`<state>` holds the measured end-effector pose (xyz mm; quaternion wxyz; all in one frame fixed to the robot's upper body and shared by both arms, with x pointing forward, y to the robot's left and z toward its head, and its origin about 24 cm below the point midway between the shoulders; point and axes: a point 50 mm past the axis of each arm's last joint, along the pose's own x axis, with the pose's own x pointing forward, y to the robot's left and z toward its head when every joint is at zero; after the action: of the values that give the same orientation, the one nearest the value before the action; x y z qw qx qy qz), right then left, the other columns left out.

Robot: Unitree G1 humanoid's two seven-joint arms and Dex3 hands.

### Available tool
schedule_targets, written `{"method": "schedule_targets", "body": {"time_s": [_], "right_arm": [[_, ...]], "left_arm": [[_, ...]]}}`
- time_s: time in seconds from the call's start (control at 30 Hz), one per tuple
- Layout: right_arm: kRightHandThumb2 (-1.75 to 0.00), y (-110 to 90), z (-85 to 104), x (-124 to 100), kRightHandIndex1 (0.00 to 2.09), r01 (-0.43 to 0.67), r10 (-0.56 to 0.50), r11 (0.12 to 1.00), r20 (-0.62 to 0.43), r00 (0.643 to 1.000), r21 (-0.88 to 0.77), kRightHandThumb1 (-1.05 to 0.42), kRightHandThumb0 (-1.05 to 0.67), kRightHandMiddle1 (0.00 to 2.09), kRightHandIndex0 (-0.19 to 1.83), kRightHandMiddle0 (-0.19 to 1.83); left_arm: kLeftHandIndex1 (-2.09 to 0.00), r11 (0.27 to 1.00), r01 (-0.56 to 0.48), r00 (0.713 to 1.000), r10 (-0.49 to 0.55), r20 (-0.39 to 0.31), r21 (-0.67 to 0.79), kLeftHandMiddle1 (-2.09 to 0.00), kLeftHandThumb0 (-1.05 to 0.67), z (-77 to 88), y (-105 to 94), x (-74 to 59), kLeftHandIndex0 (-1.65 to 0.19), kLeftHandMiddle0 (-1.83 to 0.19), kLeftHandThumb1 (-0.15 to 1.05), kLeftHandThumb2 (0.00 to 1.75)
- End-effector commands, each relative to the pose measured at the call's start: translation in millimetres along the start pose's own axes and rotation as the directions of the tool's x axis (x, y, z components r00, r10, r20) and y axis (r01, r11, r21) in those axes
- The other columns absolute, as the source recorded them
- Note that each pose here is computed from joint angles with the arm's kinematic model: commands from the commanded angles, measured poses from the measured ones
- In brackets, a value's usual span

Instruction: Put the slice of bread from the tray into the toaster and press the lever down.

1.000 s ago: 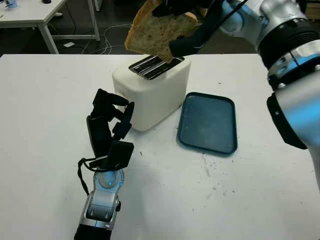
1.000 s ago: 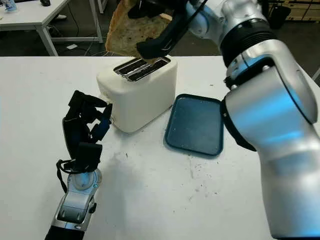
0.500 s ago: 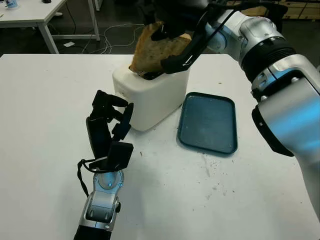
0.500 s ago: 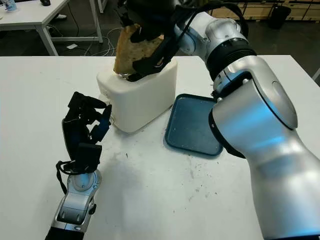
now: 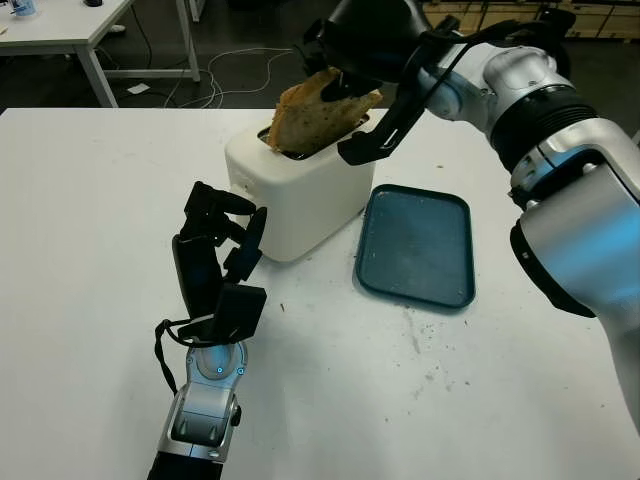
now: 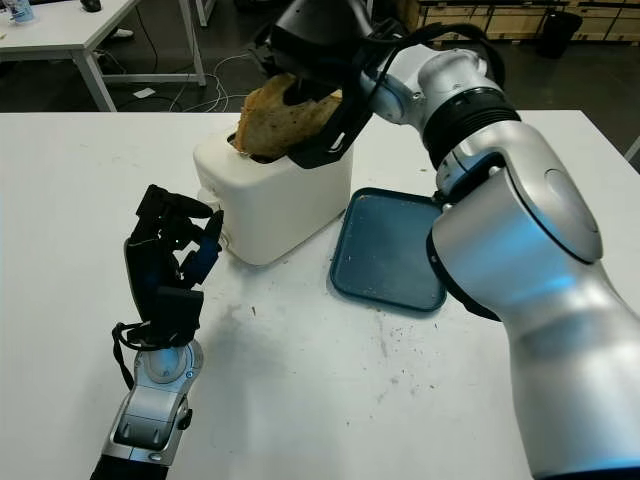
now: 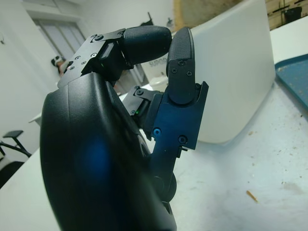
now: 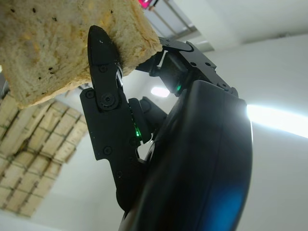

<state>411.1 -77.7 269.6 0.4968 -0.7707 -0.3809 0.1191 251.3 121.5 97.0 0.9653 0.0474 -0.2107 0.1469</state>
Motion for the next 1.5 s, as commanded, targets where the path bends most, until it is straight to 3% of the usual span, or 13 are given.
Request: {"method": "schedule_targets", "body": {"time_s": [0.0, 0.2, 0.4, 0.5, 0.77, 1.03, 1.3, 1.47], "right_arm": [[-0.38, -6, -7.2, -1, 1.75, 0.018, -0.019, 0.998, -0.018, 1.000, -0.055, -0.92, -0.50, 1.75, 1.12, 0.85], [-0.38, -8, -12.4, -3, 1.75, 0.013, -0.016, 0.995, -0.023, 1.000, -0.099, -0.92, -0.49, 1.75, 1.14, 0.87], [-0.27, -12, -16.0, -5, 1.75, 0.030, -0.033, 0.994, -0.026, 0.999, -0.101, -0.92, -0.47, 1.75, 1.15, 0.90], [-0.32, -9, -15.3, -4, 1.75, 0.008, -0.011, 0.991, -0.020, 1.000, -0.134, -0.92, -0.48, 1.75, 1.13, 0.87], [-0.37, 1, -6.9, -4, 1.75, -0.044, 0.049, 0.983, 0.023, 0.999, -0.180, -0.92, -0.51, 1.75, 1.12, 0.85], [-0.42, -1, -1.2, 1, 1.75, -0.037, 0.060, 0.959, 0.073, 0.996, -0.280, -0.92, -0.53, 1.75, 1.11, 0.82], [-0.36, 1, 15.0, 6, 1.75, 0.038, 0.028, 0.941, 0.190, 0.981, -0.337, -0.92, -0.53, 1.75, 1.18, 0.87], [-0.34, -4, 25.5, 13, 1.75, 0.051, 0.010, 0.958, 0.211, 0.977, -0.282, -0.92, -0.56, 1.75, 1.15, 0.83]], "left_arm": [[-1.75, 0.999, -0.017, 1.000, 0.016, -0.012, -0.045, -1.75, -0.45, 1.9, -6.6, -3.4, -0.41, -0.77, 0.92, 0.27], [-1.75, 0.999, -0.019, 1.000, 0.019, -0.012, -0.043, -1.75, -0.46, 2.2, -7.2, -3.4, -0.41, -0.76, 0.92, 0.26], [-1.75, 0.999, -0.018, 1.000, 0.018, -0.010, -0.048, -1.75, -0.46, 2.2, -7.1, -3.1, -0.41, -0.76, 0.92, 0.27], [-1.75, 0.999, -0.018, 1.000, 0.017, -0.012, -0.049, -1.75, -0.46, 2.2, -7.3, -3.3, -0.41, -0.77, 0.92, 0.26], [-1.75, 0.999, -0.020, 1.000, 0.020, -0.013, -0.050, -1.75, -0.47, 2.5, -8.1, -3.4, -0.40, -0.77, 0.92, 0.26], [-1.75, 0.999, -0.023, 1.000, 0.023, -0.012, -0.047, -1.75, -0.47, 2.6, -7.6, -3.6, -0.41, -0.77, 0.92, 0.27], [-1.75, 0.999, -0.021, 1.000, 0.020, -0.009, -0.040, -1.75, -0.46, 2.5, -8.1, -3.8, -0.41, -0.77, 0.92, 0.27], [-1.75, 0.999, -0.021, 1.000, 0.021, -0.006, -0.038, -1.75, -0.45, 2.4, -8.0, -4.2, -0.41, -0.79, 0.92, 0.27]]}}
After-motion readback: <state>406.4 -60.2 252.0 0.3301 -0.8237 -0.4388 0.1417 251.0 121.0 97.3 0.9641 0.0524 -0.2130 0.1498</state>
